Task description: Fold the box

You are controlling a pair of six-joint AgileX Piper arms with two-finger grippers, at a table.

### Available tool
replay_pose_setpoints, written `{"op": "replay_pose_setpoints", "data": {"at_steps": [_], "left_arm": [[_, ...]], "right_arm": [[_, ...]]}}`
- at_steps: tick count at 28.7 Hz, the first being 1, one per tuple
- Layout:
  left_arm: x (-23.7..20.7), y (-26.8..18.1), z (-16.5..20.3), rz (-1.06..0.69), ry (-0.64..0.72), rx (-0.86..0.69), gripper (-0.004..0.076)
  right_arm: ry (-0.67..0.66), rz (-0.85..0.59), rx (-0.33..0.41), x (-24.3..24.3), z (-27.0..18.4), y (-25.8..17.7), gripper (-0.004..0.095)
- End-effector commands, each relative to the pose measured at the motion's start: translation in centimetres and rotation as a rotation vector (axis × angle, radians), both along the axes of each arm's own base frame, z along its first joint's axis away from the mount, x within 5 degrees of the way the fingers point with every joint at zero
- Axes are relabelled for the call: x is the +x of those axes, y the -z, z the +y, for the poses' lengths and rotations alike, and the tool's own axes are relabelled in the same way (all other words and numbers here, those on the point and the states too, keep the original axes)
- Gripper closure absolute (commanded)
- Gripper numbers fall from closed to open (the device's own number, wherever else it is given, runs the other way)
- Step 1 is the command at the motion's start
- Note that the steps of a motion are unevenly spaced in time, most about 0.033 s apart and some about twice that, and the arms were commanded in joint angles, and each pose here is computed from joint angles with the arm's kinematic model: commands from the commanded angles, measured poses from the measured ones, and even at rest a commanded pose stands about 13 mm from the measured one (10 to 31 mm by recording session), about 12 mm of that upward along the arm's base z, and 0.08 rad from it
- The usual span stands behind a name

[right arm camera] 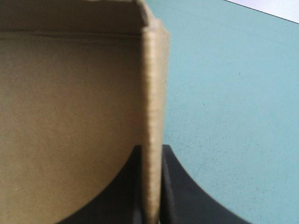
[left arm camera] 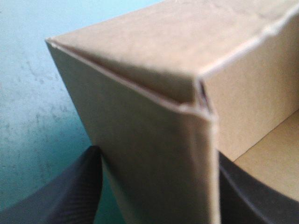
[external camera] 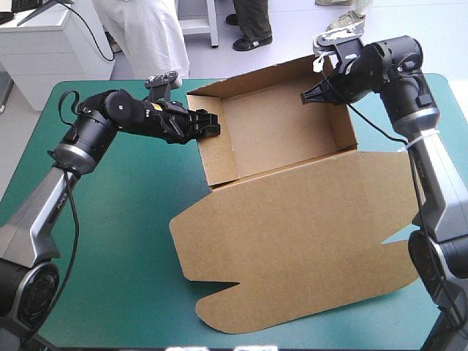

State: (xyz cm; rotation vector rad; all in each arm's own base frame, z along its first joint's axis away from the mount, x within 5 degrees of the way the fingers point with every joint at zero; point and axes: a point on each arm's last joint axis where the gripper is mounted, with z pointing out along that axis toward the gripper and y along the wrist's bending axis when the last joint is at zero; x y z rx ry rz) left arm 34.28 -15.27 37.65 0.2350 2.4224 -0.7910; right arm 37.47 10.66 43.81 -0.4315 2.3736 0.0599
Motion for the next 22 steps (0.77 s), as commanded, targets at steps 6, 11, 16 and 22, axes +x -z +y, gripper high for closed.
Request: {"op": "replay_pose_setpoints", "data": {"at_steps": [6, 11, 16, 22], "left_arm": [[-1.0, -2.6, 0.4, -0.068, -0.076, 0.008, 0.0378], [-1.3, -2.4, -0.2, -0.082, -0.091, 0.075, 0.0403], [-1.2, -2.2, -0.2, -0.098, -0.119, 0.139, 0.0566], [-1.1, -2.0, -0.1, -0.1, -0.121, 0.152, 0.0733]], "right_arm": [[-0.008, -0.067, 0.074, -2.4, 1.8, -2.7, 0.0929], [-0.028, -0.028, 0.07, -1.8, 3.3, -1.5, 0.093], [-0.059, 0.016, 0.059, -1.1, 5.2, 0.3, 0.0929], [-0.074, 0.057, 0.066, -0.4, 6.3, 1.7, 0.093]]}}
